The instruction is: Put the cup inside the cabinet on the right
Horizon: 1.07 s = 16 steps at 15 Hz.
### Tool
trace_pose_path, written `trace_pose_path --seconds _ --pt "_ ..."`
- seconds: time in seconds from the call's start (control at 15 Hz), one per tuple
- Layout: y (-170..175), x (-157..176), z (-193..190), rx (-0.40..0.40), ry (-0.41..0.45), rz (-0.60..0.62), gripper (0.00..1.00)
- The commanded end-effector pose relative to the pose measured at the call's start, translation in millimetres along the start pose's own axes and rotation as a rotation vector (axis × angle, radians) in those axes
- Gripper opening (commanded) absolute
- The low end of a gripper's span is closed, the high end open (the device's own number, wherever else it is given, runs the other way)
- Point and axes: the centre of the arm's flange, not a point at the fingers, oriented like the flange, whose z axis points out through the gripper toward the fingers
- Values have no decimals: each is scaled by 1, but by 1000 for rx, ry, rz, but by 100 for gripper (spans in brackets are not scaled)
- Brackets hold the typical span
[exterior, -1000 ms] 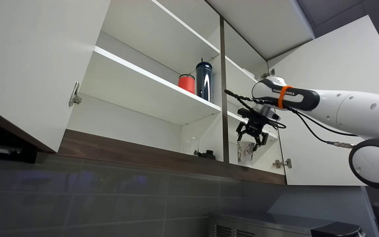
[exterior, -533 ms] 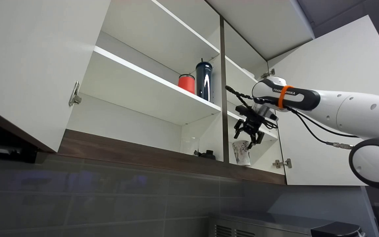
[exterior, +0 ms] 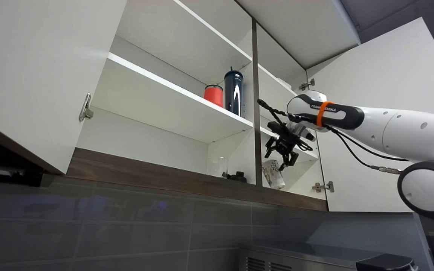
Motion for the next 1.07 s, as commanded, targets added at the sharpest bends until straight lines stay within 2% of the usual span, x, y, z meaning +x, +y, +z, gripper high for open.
trace_pose_path --seconds 0.0,0.4,0.67,1.0 --pt "-21 15 1 16 -6 1 100" --pt "-11 24 -4 -47 48 -51 100" --pt "-7 27 -2 -76 50 -87 100" --pt "2 29 -4 -179 45 -130 100"
